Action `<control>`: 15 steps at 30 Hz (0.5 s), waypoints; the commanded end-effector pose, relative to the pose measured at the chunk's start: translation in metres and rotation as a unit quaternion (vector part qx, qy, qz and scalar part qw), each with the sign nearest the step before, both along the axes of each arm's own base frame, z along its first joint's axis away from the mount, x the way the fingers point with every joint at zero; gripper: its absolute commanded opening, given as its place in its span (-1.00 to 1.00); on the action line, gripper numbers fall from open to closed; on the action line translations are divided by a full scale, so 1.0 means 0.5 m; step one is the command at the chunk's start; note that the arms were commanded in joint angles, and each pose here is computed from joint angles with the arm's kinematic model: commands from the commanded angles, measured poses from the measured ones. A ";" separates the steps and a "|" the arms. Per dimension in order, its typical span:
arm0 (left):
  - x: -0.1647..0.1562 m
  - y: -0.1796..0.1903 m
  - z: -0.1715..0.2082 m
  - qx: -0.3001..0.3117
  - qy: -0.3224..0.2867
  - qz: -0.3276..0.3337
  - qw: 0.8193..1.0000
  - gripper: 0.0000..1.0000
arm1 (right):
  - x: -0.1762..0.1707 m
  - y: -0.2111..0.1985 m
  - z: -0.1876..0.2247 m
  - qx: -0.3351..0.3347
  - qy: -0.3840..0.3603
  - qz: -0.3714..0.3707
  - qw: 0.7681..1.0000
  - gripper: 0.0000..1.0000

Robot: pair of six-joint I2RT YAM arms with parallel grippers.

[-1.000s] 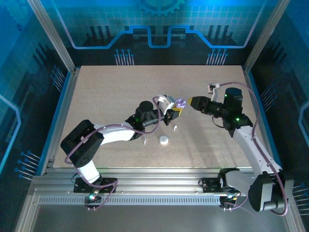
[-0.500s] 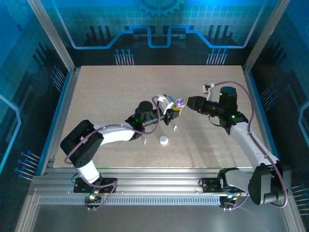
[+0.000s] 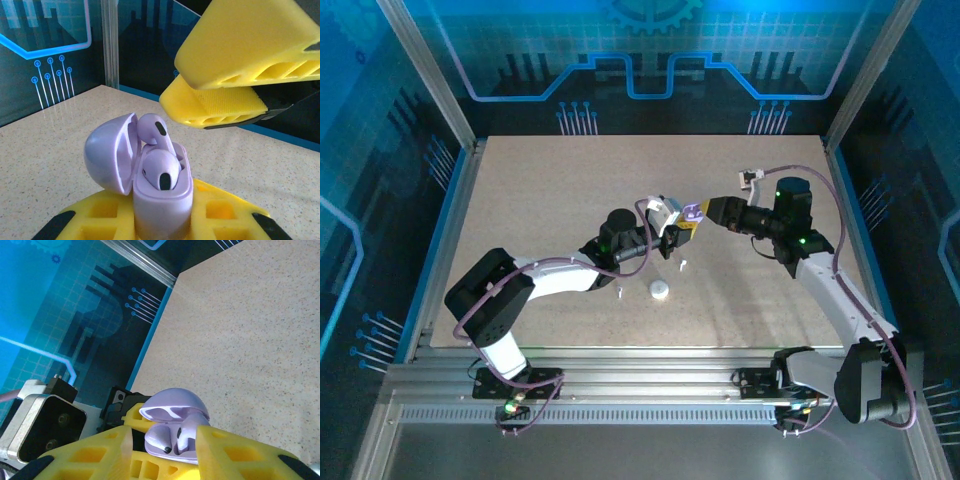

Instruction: Insert the wireless bluetooth earbuds into the charging case

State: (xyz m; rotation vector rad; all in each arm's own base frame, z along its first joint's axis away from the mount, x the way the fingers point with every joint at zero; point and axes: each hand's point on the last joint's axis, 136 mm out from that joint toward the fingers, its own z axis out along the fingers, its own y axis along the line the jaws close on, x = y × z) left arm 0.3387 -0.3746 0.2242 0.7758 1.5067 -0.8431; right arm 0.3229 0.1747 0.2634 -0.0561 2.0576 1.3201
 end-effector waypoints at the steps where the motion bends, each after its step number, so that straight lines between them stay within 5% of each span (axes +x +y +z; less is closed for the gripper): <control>1: -0.021 -0.004 0.038 -0.020 -0.021 -0.018 0.999 -0.71 | -0.010 0.020 0.038 0.013 -0.029 0.027 0.999 -0.25; 15: -0.023 -0.003 0.042 -0.020 -0.025 -0.018 0.999 -0.70 | -0.001 -0.007 0.000 -0.029 0.000 -0.016 0.999 -0.09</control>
